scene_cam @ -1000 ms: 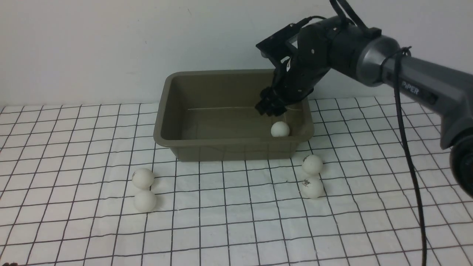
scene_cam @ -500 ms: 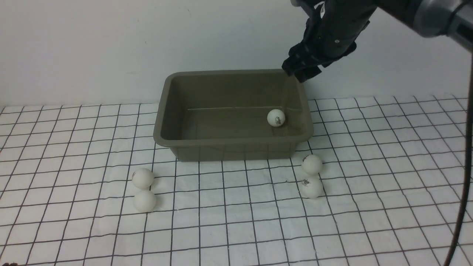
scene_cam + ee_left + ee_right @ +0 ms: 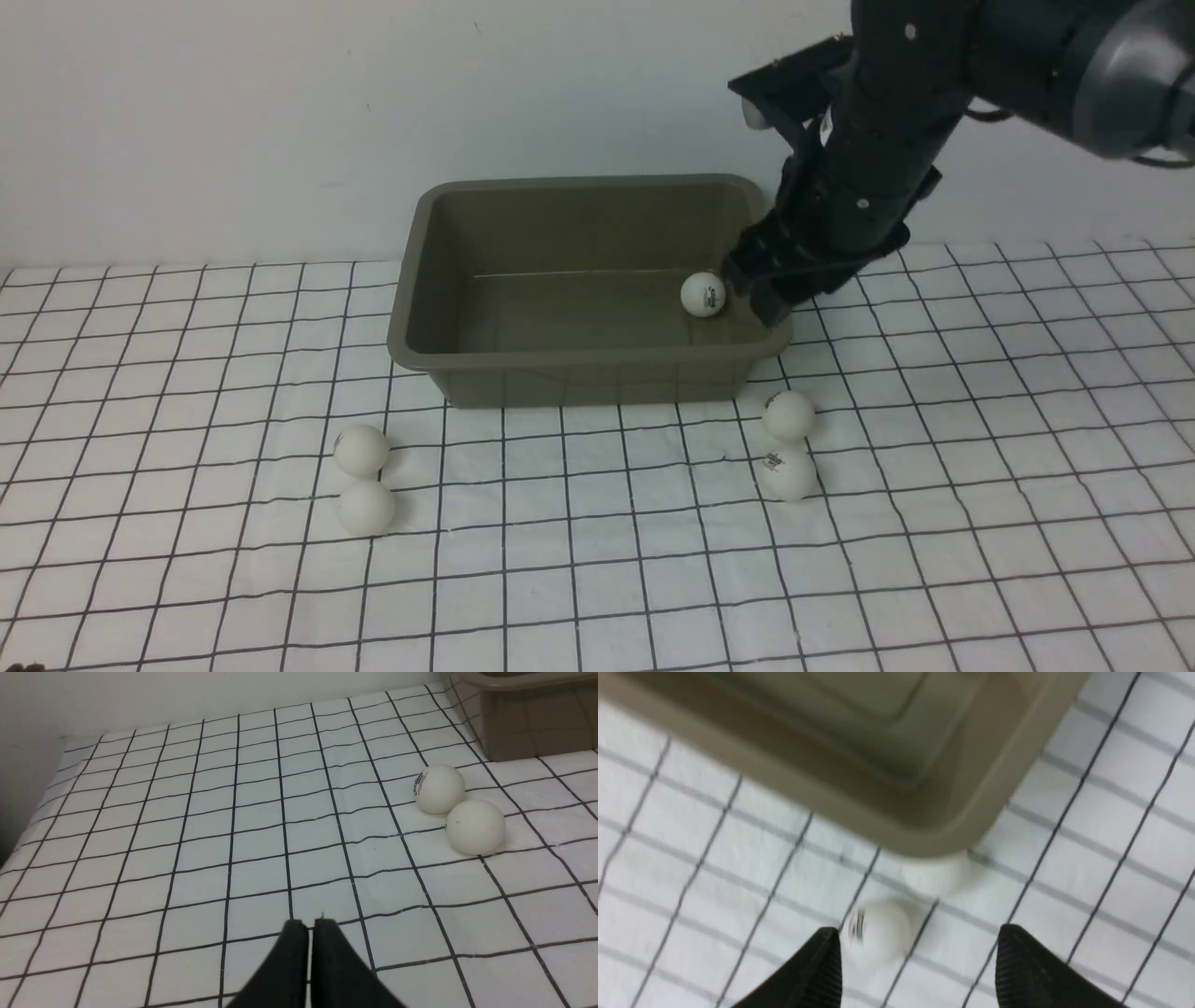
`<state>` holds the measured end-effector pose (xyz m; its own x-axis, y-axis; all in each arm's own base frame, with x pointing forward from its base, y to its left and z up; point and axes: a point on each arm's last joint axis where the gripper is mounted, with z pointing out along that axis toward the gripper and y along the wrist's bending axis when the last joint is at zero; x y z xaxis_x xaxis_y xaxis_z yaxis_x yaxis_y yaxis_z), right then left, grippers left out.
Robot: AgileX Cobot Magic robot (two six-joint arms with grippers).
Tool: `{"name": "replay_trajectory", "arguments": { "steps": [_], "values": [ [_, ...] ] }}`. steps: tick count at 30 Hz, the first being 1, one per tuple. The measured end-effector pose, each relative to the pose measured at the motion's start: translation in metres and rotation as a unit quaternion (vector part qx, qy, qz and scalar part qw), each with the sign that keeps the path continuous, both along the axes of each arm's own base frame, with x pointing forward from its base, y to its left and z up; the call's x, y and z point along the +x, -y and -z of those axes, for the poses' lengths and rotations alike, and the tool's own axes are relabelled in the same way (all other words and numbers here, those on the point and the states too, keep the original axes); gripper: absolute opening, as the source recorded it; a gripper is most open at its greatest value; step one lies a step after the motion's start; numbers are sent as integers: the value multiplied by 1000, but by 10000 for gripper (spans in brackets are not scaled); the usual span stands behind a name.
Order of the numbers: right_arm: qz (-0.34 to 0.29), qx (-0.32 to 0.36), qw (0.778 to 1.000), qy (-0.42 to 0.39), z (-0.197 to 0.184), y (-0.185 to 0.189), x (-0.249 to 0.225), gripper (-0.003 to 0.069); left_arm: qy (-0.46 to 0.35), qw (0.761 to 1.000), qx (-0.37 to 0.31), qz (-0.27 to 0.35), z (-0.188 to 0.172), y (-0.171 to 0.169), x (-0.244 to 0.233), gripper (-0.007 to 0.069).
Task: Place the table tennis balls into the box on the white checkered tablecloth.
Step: 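Reach for and grasp a ping pong ball on the table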
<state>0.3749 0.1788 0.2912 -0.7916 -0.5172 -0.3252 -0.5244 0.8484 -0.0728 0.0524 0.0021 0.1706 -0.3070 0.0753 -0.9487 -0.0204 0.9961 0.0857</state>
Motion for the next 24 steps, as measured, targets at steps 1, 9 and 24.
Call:
{"name": "replay_trajectory", "arguments": {
  "steps": [1,9,24],
  "values": [
    [1,-2,1000,-6,1,3,-7,409,0,1000,0,0,0,0,0,-4],
    [16,16,1000,-11,6,23,-53,409,0,1000,0,0,0,0,0,-4],
    [37,41,998,1,78,20,-49,409,0,1000,0,0,0,0,0,-4]
  ]
}}
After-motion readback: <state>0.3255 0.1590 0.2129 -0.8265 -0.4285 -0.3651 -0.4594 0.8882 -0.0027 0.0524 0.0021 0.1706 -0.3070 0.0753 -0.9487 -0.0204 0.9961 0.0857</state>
